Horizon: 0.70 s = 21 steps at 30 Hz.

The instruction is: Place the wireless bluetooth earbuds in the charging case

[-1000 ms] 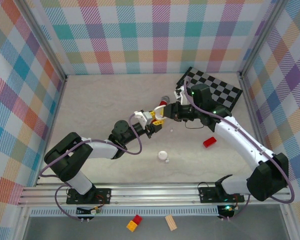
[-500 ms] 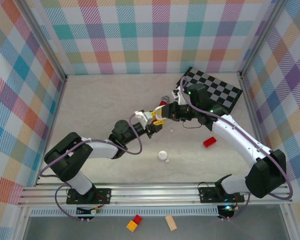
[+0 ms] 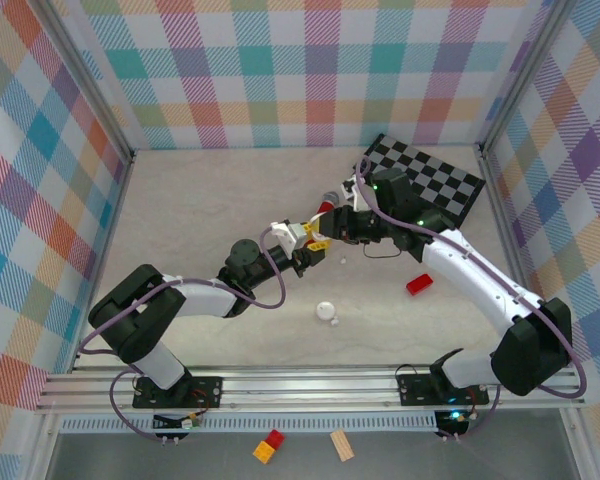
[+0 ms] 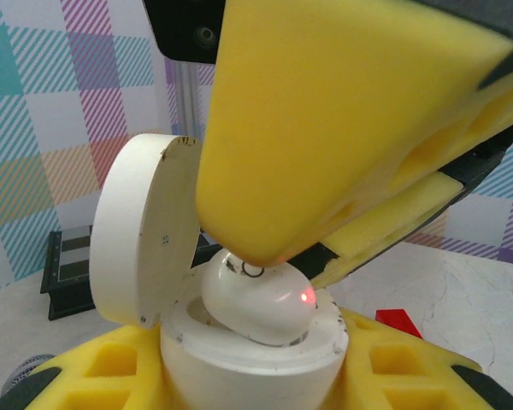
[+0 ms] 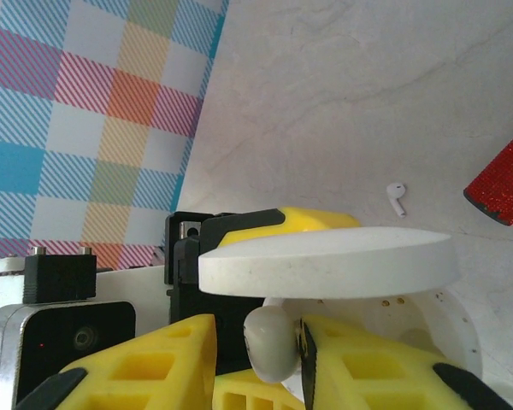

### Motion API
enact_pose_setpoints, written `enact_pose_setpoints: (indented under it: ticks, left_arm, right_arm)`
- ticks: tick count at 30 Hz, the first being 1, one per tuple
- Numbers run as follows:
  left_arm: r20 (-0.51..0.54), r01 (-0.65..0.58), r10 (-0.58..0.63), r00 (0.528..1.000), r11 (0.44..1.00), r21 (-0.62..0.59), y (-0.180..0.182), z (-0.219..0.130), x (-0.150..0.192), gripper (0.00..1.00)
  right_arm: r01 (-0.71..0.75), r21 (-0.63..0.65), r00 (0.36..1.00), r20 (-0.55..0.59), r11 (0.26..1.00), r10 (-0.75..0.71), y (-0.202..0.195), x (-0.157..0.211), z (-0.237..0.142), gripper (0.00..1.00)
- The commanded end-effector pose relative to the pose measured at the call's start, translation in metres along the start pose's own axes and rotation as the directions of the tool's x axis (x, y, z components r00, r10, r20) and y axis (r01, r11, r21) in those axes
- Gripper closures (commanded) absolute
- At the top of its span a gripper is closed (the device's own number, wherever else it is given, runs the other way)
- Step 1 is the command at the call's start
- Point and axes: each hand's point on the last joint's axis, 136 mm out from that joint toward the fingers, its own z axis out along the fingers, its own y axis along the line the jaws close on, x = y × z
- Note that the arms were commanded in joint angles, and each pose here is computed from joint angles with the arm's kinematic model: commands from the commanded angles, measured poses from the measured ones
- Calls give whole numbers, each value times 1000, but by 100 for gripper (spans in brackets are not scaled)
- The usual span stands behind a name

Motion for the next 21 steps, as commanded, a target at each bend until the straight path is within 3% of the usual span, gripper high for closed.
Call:
enact_pose_setpoints:
  ticks: [1, 10, 17, 21]
  left_arm:
    - [87, -38, 37, 996, 999, 19, -8, 2, -28, 71]
    - [79, -33, 33, 996, 999, 1, -5, 0, -26, 70]
    - [80, -27, 26, 996, 1000, 7, -5, -1, -27, 71]
    - [70, -21, 20, 997, 1000, 7, -4, -4, -25, 71]
  right_arm:
    - [23, 33, 1000, 6, 999, -23, 2, -1, -6, 66]
    - [73, 66, 996, 49, 995, -77, 9, 0, -28, 59]
    - [164, 10, 981, 101, 986, -164, 28, 12, -53, 52]
    - [161, 107, 974, 146, 981, -176, 11, 26, -73, 52]
